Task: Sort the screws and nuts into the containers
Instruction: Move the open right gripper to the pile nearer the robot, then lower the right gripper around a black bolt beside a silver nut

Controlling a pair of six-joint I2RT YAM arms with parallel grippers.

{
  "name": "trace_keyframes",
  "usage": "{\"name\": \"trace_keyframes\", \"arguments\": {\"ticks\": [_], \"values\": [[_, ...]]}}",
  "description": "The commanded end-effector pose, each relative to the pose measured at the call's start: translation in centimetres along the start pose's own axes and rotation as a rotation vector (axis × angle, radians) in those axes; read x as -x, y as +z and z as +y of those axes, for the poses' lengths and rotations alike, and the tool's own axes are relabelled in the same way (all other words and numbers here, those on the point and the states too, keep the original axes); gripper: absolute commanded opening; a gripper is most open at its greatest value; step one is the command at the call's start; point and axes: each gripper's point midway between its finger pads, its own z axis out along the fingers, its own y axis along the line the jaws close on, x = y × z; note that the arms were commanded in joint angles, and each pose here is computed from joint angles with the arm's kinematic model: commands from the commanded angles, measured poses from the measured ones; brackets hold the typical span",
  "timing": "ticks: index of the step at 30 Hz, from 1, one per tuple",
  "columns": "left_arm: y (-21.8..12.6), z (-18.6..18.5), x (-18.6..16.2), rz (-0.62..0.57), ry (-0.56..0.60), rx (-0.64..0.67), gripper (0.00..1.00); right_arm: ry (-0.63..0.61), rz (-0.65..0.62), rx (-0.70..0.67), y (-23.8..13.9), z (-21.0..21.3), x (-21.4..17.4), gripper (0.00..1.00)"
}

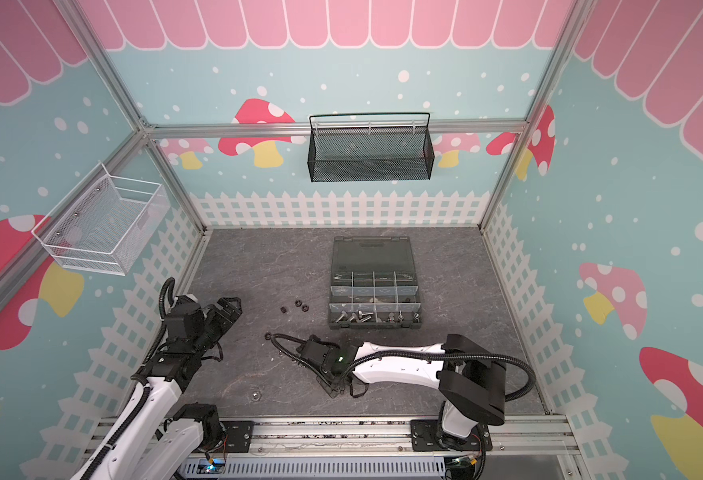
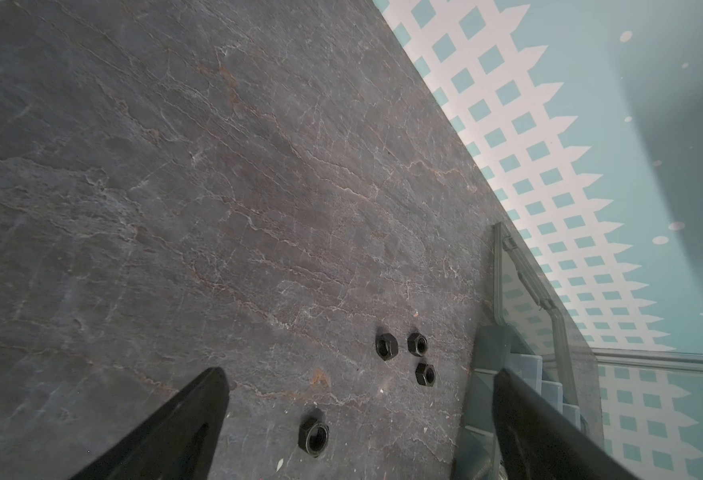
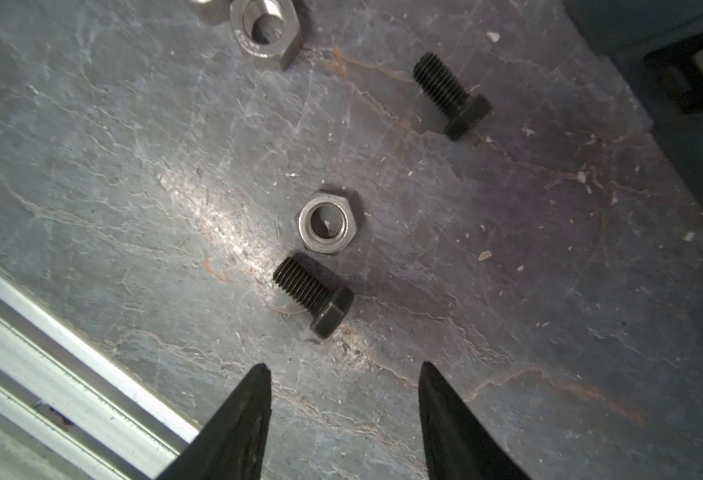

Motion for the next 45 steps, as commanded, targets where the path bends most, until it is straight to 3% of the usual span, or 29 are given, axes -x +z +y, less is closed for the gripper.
{"name": "trace_keyframes", "arguments": {"ticks": [1,28,45], "values": [[0.0,0.8,-0.5,0.011,-0.015,0.012,1.0,-0.018,0.017,-0.005,0.7,0.2,-0.7,0.59],[0.8,0.9,-0.6,0.014,-0.011,0.016,1.0,0.025,0.026,-0.066,3.3,-1.7,0.8,0.6],[1.2,1.2,-0.8,0.022,-0.001,0.032,1.0,0.172,0.04,-0.012,3.7,-3.2,1.9,0.53]]}}
